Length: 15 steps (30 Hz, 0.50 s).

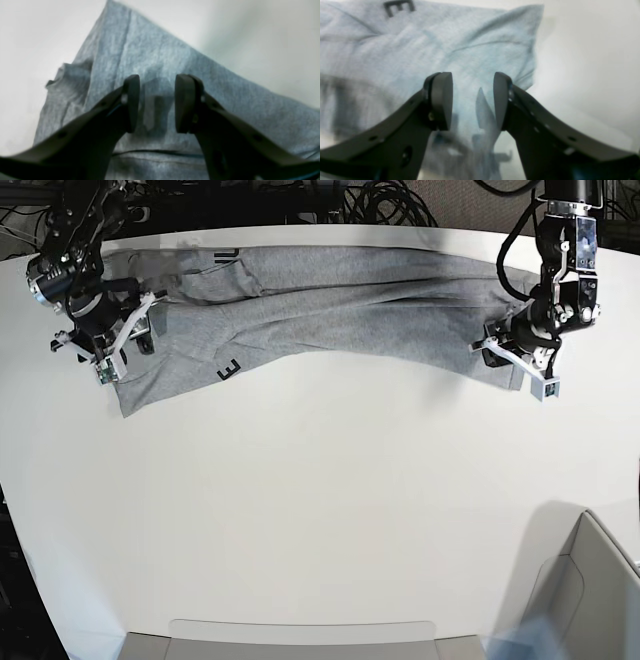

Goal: Fold the T-shirt properly
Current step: 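Grasp the folded shirt's edge with both grippers and pull it flat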

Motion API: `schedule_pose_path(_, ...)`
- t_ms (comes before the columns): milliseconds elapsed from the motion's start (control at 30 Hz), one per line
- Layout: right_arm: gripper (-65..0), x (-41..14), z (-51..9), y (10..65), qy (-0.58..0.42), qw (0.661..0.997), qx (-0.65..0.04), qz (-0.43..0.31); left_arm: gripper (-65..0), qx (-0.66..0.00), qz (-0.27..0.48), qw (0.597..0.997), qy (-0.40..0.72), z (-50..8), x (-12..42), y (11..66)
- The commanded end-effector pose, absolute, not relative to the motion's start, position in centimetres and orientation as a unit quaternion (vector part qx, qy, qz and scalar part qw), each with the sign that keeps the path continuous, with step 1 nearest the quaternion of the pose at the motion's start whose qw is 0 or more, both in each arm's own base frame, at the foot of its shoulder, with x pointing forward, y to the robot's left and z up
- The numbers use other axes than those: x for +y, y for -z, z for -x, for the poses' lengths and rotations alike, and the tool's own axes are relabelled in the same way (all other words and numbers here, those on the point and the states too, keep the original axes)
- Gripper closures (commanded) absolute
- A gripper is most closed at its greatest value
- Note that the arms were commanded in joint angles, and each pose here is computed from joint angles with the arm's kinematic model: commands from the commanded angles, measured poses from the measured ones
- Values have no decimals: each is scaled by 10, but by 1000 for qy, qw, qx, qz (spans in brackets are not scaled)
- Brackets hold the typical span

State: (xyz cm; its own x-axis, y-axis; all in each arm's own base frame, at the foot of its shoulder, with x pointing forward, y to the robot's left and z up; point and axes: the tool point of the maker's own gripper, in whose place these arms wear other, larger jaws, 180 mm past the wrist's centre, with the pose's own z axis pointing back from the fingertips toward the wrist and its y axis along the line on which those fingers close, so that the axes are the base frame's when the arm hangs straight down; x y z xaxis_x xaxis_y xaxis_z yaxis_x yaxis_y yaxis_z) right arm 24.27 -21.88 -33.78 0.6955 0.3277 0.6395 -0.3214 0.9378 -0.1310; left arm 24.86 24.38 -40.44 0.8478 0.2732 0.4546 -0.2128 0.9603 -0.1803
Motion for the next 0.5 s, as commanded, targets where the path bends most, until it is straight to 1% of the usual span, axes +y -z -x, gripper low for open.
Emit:
schedule_pose_path(0, -266, -217, -254, 333, -179, 914, -365, -2, -233, -254, 52, 957, -127, -253, 252, 401)
schedule_pose_path(67, -249, -219, -264, 342, -167, 917, -361, -16, -233, -253, 52, 957, -129, -253, 253, 402)
schedule_pose_path(100, -224, -220, -268, 346, -163, 919, -359, -21, -233, -254, 52, 957, -129, -254, 253, 402)
schedule_pose_path(133, -197, -221, -271, 347, -160, 919, -359, -25, -233, -254, 52, 957, -129, -253, 253, 401)
schedule_pose_path(233, -83, -221, -279, 354, -153, 922, -355, -36, -233, -254, 51, 957, -128, -255, 254, 401)
schedule_pose_path(300, -22, -224, -283, 365, -144, 928, -342, -43, -233, -254, 52, 957, -131, -257, 254, 402)
schedule_pose_path(333, -3, -227, -285, 373, -140, 931, -333, -41, -233, -252, 54, 957, -129, -260, 252, 404)
schedule_pose_path(467, -4, -217, -294, 405, -161, 938, -303, -44, -233, -223, 51, 965, -129, -260, 250, 428)
